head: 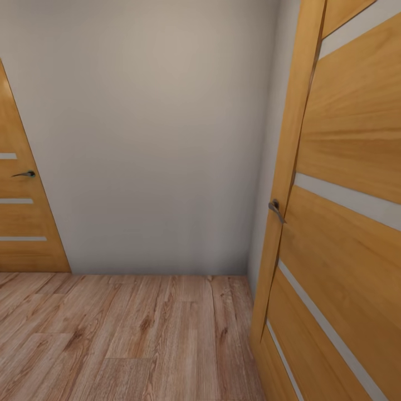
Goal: Move the two storage containers from the living room to the garage. In the garage, place one container on the floor and stack the other container on top of it (either order is fine).
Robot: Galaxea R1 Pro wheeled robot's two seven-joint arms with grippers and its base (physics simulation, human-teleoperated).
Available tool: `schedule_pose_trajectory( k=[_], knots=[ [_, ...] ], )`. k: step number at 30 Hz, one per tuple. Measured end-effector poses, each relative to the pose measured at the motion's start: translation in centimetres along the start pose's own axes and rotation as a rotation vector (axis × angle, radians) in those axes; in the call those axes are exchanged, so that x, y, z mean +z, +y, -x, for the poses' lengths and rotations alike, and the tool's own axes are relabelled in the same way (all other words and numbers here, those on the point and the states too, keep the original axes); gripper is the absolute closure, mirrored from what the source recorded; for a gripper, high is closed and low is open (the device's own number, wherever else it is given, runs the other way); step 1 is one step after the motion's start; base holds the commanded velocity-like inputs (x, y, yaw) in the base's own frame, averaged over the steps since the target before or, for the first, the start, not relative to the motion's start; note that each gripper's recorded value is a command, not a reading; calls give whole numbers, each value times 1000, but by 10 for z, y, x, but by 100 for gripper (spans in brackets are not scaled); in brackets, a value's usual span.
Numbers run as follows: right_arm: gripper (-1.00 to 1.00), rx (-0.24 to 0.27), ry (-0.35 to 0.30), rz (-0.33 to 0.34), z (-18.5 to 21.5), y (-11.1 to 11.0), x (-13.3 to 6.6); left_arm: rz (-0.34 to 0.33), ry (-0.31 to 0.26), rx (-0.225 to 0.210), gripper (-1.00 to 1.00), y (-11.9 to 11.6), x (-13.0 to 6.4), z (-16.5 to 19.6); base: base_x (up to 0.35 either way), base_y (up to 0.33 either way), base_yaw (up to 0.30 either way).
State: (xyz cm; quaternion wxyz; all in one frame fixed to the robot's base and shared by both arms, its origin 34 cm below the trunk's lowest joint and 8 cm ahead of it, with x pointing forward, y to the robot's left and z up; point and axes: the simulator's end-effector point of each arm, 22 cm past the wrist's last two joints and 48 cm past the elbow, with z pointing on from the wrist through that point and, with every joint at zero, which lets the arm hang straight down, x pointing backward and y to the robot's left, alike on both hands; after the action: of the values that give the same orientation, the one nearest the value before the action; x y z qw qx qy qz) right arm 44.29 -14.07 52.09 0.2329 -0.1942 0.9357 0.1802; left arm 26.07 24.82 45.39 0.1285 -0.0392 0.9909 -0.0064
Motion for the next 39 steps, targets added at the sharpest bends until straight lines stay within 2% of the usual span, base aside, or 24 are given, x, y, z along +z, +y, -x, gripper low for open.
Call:
schedule_pose_trajectory(
  k=[31,35,39],
  knots=[
    [-100,-2,-2,-9,1,-2,0,-1,0,0,-100,0,0,0,0,0,0],
    [-100,-5,1,-19,0,-3,0,-2,0,0,-100,0,0,0,0,0,0],
    [-100,-7,-7,-56,5,-9,1,-3,0,1,-100,-1,0,0,0,0,0]
  ],
)
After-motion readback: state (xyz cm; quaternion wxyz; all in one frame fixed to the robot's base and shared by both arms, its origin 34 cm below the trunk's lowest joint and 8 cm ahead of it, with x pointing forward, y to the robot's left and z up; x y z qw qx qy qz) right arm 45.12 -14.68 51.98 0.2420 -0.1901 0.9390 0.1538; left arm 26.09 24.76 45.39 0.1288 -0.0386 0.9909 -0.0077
